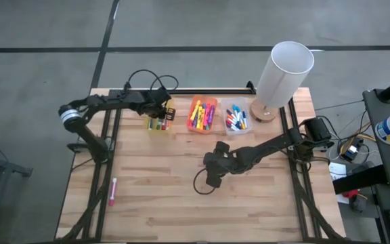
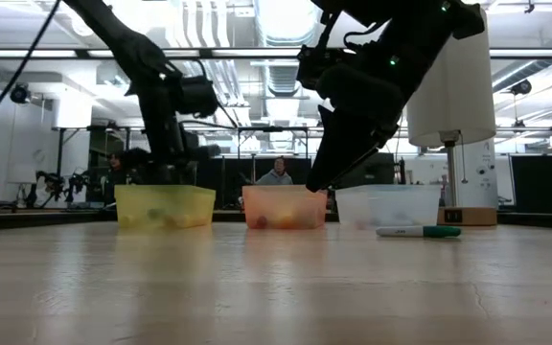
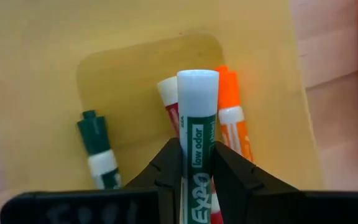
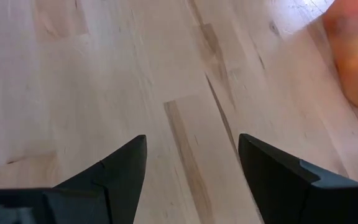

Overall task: Pick & Place Markers
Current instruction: Put the green expo dry erase marker into the yellow bin, then put the pink expo dry erase marker into the yellow bin

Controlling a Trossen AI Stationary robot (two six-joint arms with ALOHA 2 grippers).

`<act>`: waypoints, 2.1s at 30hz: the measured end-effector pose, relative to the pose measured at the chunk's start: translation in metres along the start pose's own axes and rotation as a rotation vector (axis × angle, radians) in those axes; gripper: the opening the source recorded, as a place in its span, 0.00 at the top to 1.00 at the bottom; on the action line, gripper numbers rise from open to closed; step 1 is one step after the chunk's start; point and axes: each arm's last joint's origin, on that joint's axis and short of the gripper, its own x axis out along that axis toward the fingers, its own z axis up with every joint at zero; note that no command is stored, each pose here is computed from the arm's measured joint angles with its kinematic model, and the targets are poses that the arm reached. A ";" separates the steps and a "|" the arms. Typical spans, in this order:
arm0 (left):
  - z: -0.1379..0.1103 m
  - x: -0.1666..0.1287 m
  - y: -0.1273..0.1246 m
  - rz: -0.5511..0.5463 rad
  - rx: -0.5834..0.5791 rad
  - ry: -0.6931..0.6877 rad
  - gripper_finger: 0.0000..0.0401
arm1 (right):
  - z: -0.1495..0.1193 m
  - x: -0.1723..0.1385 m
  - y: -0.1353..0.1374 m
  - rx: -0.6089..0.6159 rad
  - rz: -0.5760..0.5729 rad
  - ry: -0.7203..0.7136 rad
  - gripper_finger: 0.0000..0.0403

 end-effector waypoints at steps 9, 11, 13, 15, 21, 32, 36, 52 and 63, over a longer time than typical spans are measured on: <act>-0.001 0.016 -0.001 0.018 0.025 0.026 0.84 | 0.000 0.000 0.001 -0.002 0.003 0.001 0.39; -0.001 0.016 -0.001 0.018 0.026 0.026 0.84 | 0.000 0.000 0.001 -0.001 0.002 0.001 0.39; -0.001 0.016 -0.001 0.017 0.026 0.025 0.84 | 0.000 0.000 0.001 -0.001 0.002 0.001 0.39; 0.000 0.014 -0.001 0.013 0.027 0.020 0.84 | 0.000 0.000 0.001 -0.001 0.002 0.001 0.39; 0.001 0.010 0.000 0.008 0.034 0.008 0.83 | 0.000 0.000 0.001 -0.001 0.002 0.001 0.39; 0.000 0.009 0.001 0.012 0.045 0.026 0.61 | 0.000 0.000 0.001 -0.001 0.002 0.001 0.39; -0.001 -0.003 0.003 0.054 0.058 0.084 0.59 | 0.000 0.000 0.001 -0.001 0.002 0.001 0.40; -0.037 -0.094 0.011 0.003 0.024 0.092 0.59 | 0.000 0.000 0.001 0.001 0.004 -0.003 0.40; -0.137 -0.105 -0.004 -0.065 0.006 0.213 0.59 | -0.006 0.003 -0.001 -0.001 0.001 0.001 0.39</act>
